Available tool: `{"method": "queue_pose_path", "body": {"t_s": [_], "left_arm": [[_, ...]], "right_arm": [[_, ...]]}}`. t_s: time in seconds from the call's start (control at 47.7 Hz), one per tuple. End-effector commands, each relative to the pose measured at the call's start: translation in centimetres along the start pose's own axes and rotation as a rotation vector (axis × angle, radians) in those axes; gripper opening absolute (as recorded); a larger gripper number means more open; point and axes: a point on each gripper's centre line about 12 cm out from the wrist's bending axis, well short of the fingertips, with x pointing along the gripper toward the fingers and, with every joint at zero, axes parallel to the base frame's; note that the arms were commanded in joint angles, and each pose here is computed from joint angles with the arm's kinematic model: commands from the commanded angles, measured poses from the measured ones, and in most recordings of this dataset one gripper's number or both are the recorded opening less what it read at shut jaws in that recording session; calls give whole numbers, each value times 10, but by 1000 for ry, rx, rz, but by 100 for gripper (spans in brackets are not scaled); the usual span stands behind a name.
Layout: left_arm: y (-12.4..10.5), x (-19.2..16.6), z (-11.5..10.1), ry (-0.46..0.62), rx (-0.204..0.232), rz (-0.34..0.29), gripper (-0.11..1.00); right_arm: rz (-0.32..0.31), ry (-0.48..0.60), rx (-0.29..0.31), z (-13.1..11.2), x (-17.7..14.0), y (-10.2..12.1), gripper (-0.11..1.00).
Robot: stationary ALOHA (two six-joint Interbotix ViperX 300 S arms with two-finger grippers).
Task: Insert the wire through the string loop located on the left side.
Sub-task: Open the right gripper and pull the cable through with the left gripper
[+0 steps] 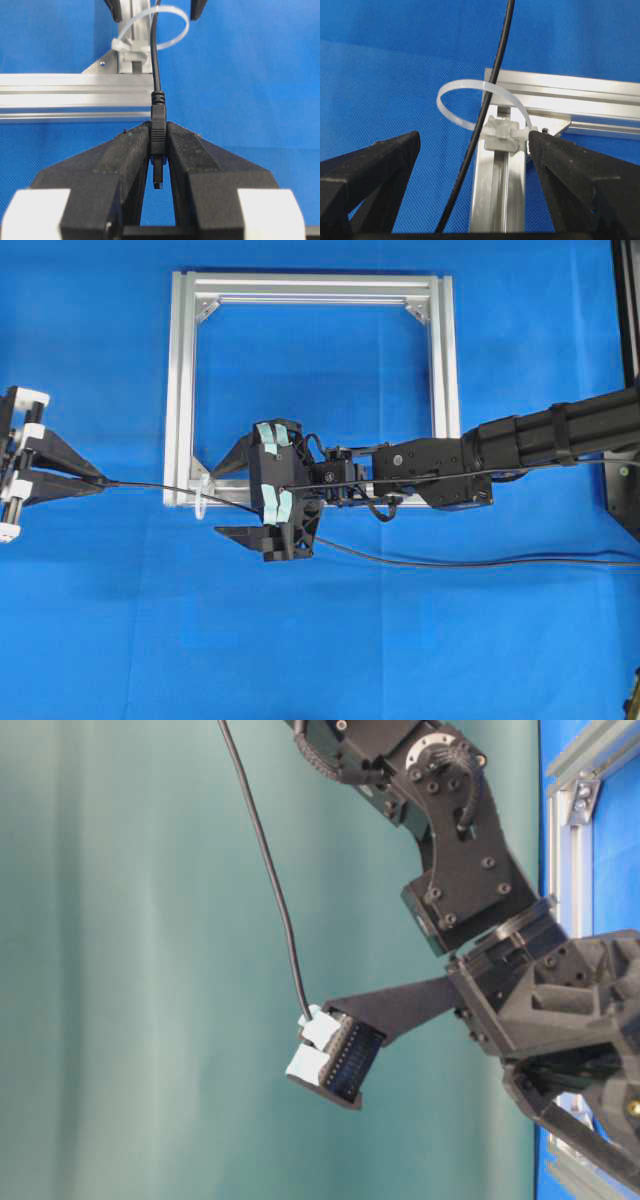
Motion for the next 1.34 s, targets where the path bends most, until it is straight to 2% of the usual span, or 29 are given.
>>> {"method": "queue_pose_path", "body": {"t_s": [0.0,0.482,0.566,0.629,0.713,0.797,0.839,0.922,1.111,1.321], "left_arm": [[0,0,4,-8,2,0,8],[0,2,0,21,-2,3,9],[0,2,0,23,-18,5,11],[1,2,-2,33,-48,10,25],[3,3,-3,43,-81,22,52],[4,3,-4,47,-87,26,76],[4,3,-4,47,-88,28,80],[5,3,-4,44,-90,31,76],[5,2,1,21,-91,32,76],[4,-2,30,-73,-79,25,76]], "right_arm": [[7,-59,0,25,-5,3,96],[8,-59,-1,24,-6,4,96],[7,-62,1,25,-5,3,96],[9,-61,-3,25,-5,4,96],[9,-61,-3,25,-5,4,96],[9,-61,-1,25,-5,4,96],[9,-61,-1,25,-5,4,96],[9,-64,1,26,-6,4,96],[11,-70,1,34,-12,5,96],[16,-105,0,59,-29,7,96]]}}
